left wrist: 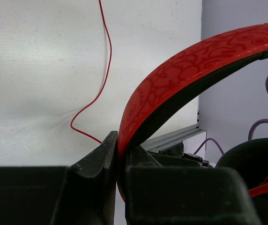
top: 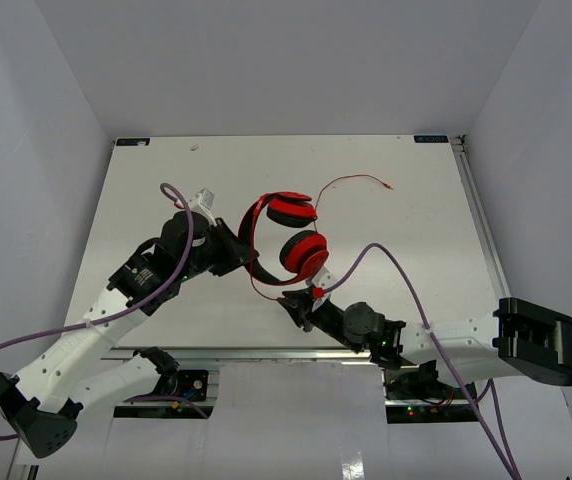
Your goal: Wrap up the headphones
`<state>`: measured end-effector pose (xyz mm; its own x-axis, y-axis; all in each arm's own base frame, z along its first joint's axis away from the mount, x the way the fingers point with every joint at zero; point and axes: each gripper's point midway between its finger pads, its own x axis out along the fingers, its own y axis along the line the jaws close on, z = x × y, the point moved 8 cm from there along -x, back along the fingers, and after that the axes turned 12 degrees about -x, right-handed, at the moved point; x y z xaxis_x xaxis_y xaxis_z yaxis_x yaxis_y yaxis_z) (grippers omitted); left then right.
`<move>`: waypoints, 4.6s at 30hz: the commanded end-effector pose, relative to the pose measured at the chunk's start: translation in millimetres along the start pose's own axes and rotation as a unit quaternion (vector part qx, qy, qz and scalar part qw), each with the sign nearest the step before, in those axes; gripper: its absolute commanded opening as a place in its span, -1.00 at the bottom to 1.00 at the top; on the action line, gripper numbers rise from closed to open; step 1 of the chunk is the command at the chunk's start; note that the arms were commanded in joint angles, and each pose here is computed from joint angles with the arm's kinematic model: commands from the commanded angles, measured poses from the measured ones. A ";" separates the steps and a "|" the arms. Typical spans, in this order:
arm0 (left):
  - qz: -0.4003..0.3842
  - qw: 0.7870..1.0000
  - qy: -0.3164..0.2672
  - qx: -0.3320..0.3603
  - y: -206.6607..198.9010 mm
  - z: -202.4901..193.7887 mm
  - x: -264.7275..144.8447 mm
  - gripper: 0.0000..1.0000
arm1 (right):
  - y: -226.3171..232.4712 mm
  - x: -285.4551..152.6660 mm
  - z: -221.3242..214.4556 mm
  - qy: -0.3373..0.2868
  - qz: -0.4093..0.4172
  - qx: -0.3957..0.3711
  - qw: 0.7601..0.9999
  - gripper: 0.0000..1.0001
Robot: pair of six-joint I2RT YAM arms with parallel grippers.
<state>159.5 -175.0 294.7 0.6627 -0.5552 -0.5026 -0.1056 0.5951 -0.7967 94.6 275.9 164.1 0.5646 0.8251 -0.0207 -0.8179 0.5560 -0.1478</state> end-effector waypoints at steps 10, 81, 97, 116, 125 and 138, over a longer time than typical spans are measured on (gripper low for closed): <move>-0.075 0.997 0.004 -0.024 -21.9 1.3 -16.2 -1.00 | 1.0 31.8 13.4 -0.098 0.004 -0.056 0.994 -0.12; -0.123 0.939 0.129 0.294 -20.3 -6.1 -65.1 -1.00 | -95.4 -21.0 28.2 -0.070 -0.083 -0.022 0.994 -0.85; -0.098 0.888 0.163 0.419 18.1 -17.6 -30.5 -1.00 | -138.6 5.0 106.5 -0.017 -0.120 -0.055 0.991 -0.85; 0.006 0.869 0.189 0.458 19.6 -19.6 4.5 -1.00 | -157.1 10.8 124.7 -0.037 -0.159 -0.090 0.983 -0.69; 0.082 0.868 0.153 0.464 25.4 -6.8 11.9 -1.00 | -160.4 10.5 130.7 -0.038 -0.163 -0.099 0.981 -0.82; 0.208 0.862 0.005 0.463 19.1 30.6 18.6 -1.00 | -138.6 4.2 143.8 0.040 -0.038 -0.062 0.997 -0.85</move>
<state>187.4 -165.9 260.8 0.6069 -0.2720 -0.7468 0.4020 0.9156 -0.0067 201.3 218.0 296.8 0.6725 0.7333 -0.0996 -0.7191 0.6157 -0.3223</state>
